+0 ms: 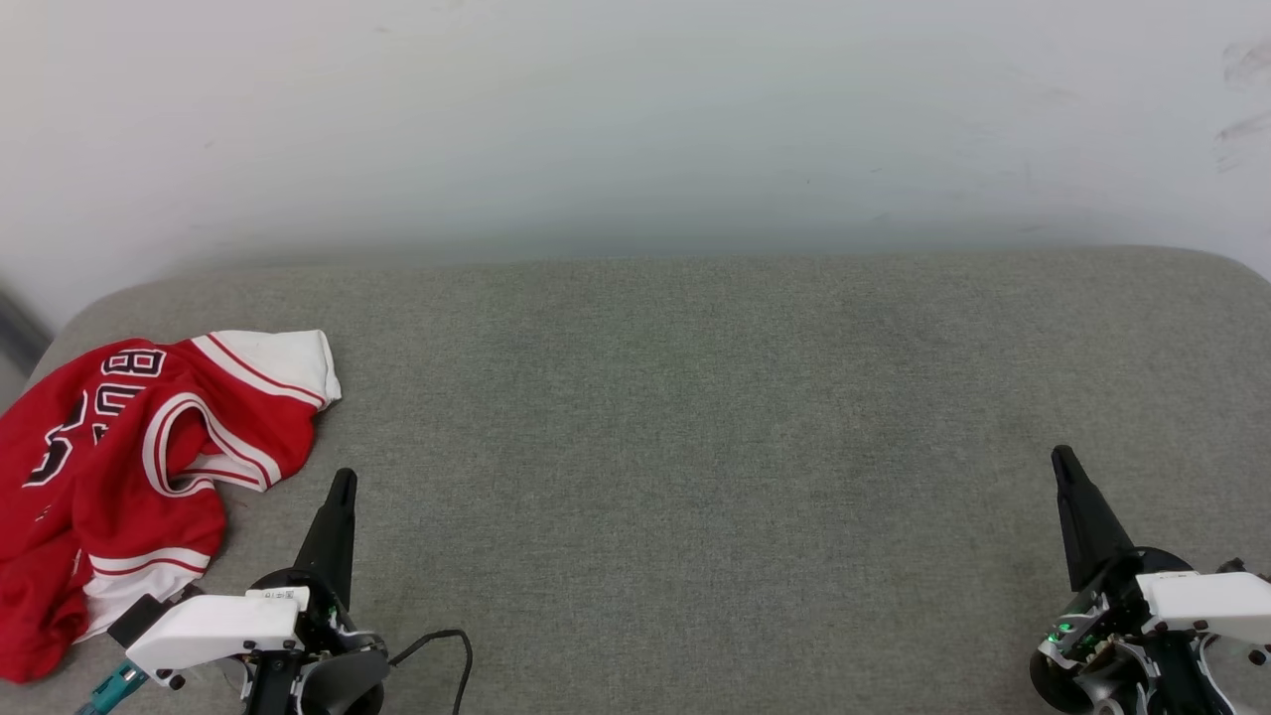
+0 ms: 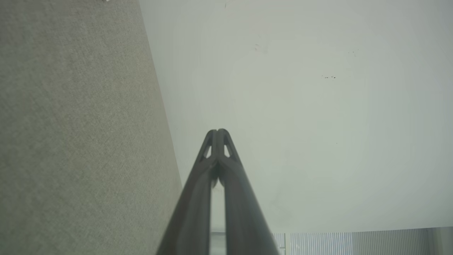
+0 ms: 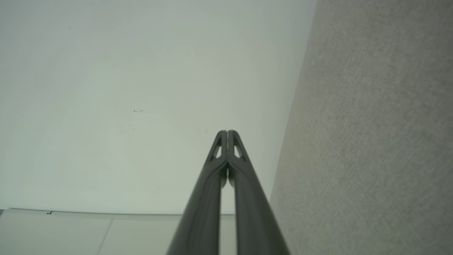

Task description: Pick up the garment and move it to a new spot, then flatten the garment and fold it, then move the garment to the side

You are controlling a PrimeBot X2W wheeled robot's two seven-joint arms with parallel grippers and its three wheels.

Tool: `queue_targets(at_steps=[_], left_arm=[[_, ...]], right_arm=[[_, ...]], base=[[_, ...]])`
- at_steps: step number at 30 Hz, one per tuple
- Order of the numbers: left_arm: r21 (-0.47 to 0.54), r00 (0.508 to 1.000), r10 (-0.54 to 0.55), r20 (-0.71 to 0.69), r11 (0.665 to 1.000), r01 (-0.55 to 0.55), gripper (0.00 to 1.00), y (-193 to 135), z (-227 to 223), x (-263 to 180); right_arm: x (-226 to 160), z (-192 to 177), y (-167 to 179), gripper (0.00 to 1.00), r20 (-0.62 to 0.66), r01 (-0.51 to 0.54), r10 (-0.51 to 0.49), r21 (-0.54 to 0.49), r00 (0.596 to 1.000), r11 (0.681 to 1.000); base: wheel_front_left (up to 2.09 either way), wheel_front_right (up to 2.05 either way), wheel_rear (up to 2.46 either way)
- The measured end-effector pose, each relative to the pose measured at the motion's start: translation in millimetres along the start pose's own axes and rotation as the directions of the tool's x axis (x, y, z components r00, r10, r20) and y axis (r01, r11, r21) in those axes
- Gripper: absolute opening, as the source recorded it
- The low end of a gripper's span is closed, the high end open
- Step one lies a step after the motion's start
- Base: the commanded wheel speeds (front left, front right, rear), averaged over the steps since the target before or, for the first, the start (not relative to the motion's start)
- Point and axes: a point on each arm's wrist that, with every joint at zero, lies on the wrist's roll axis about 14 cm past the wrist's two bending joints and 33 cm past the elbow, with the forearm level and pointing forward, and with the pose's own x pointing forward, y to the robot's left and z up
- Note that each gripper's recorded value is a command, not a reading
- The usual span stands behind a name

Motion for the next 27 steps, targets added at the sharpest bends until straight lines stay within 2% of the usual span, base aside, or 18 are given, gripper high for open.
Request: queue_targets(at_steps=[5,6,9,17,27], left_arm=[[0.0,1.0,0.0,0.0,1.0,0.0,0.0,0,0,0],[-0.001,1.0,0.006,0.0,1.0,-0.006,1.0,2,0,-1],[-0.003,0.999,0.043,-0.002,0.999,-0.043,1.0,14,-2,-6],[0.019,1.0,0.018,-0.011,1.0,-0.018,1.0,6,-13,-5],[0.169,1.0,-0.015,-0.019,0.985,0.018,1.0,-5,-21,-5]], right_arm=[[0,0,0,0.0,0.0,0.0,0.0,0.0,1.0,1.0],[-1,0,-2,1.0,0.0,0.005,-0.005,0.0,1.0,1.0],[-7,0,-14,1.0,0.004,0.042,-0.042,0.001,0.999,0.999],[-8,-4,-8,1.0,0.014,0.023,-0.022,-0.037,1.0,0.999],[-8,-11,-1,1.0,0.007,0.002,-0.001,-0.17,1.0,0.985]], base=[[0.0,0.0,0.0],[0.0,0.0,0.0],[0.0,0.0,0.0],[0.0,0.0,0.0],[0.0,0.0,0.0]])
